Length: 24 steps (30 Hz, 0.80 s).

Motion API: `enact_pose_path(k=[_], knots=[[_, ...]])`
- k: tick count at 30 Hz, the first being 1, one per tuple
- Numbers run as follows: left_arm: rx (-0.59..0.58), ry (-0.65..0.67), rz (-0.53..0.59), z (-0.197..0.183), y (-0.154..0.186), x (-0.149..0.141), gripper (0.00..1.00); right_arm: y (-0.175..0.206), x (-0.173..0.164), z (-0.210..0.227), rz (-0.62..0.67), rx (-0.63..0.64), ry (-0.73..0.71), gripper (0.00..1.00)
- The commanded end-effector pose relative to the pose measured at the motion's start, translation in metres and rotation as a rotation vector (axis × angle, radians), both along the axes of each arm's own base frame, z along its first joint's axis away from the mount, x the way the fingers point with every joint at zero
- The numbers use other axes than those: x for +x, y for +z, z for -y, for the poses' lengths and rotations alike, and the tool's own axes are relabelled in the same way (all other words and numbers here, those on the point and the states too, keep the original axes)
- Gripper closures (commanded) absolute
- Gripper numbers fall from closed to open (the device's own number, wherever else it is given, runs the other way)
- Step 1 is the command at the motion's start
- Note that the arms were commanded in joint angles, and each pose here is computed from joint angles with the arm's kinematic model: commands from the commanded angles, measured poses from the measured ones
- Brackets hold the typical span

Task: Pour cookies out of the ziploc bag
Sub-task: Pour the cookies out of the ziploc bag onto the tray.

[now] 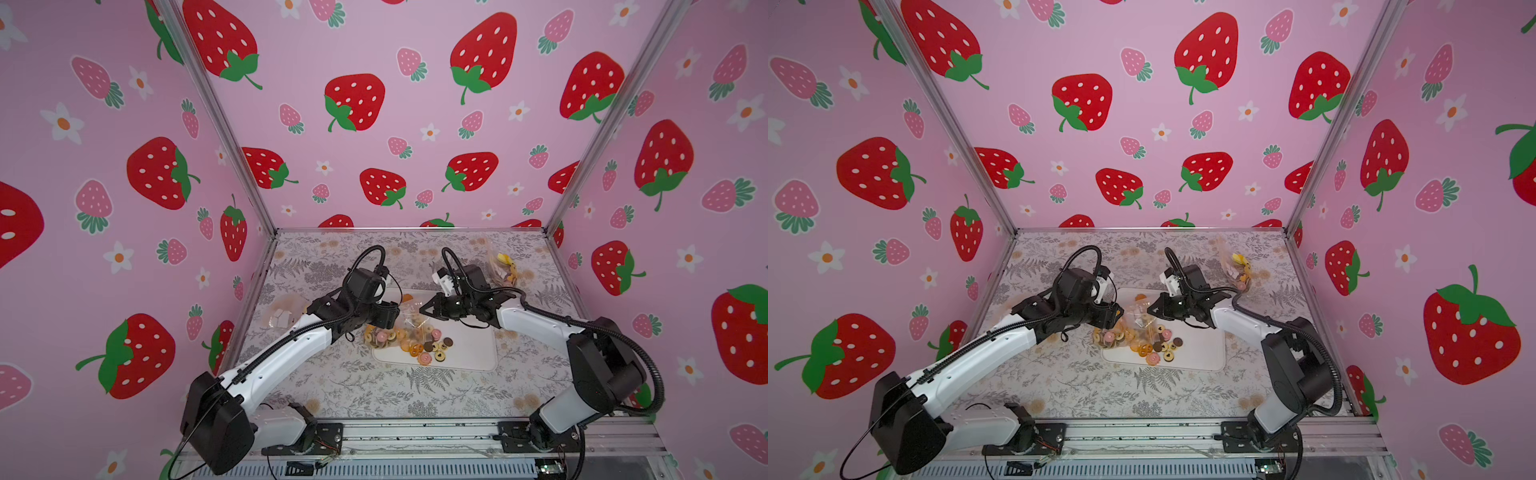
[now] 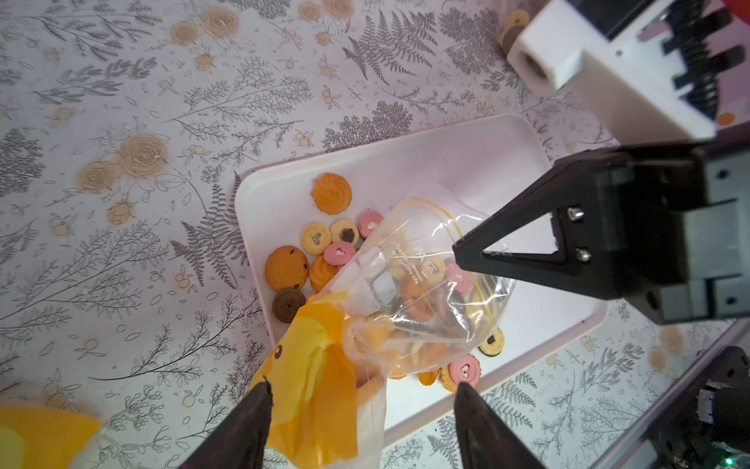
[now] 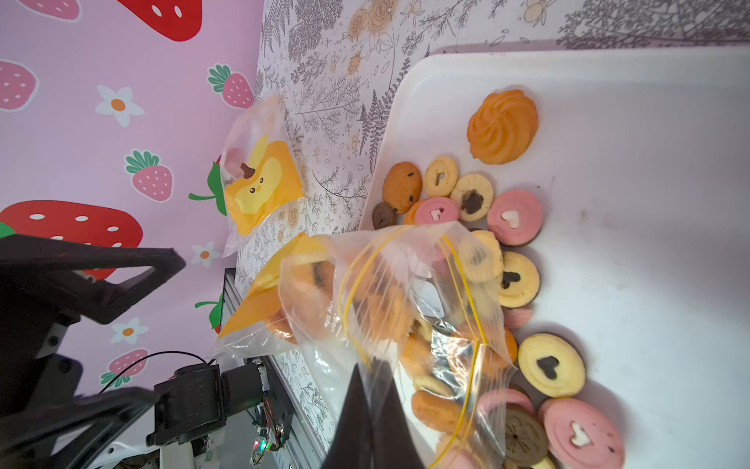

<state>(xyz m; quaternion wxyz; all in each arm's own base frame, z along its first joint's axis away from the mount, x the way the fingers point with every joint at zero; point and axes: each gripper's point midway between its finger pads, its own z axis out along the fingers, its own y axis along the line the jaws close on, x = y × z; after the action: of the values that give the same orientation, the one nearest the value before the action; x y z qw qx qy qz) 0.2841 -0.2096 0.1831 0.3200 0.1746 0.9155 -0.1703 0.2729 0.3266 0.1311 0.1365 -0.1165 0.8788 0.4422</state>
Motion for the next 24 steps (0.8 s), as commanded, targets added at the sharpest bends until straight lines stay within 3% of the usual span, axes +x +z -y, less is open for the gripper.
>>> enact_pose_path(k=[1, 4, 13, 24], knots=[[0.056, 0.048, -0.063, -0.017, -0.025, -0.012, 0.29, 0.001, 0.004, 0.003, -0.003, -0.003, -0.005, 1.00], [0.039, 0.026, -0.095, -0.015, -0.034, -0.020, 0.30, 0.001, 0.003, 0.003, -0.004, -0.001, -0.005, 1.00], [0.022, 0.008, -0.138, -0.010, -0.053, -0.026, 0.48, 0.000, 0.002, 0.005, -0.007, -0.004, -0.008, 1.00], [0.047, 0.045, -0.097, -0.009, -0.051, -0.006, 0.52, -0.003, -0.002, 0.007, -0.013, -0.007, -0.005, 1.00]])
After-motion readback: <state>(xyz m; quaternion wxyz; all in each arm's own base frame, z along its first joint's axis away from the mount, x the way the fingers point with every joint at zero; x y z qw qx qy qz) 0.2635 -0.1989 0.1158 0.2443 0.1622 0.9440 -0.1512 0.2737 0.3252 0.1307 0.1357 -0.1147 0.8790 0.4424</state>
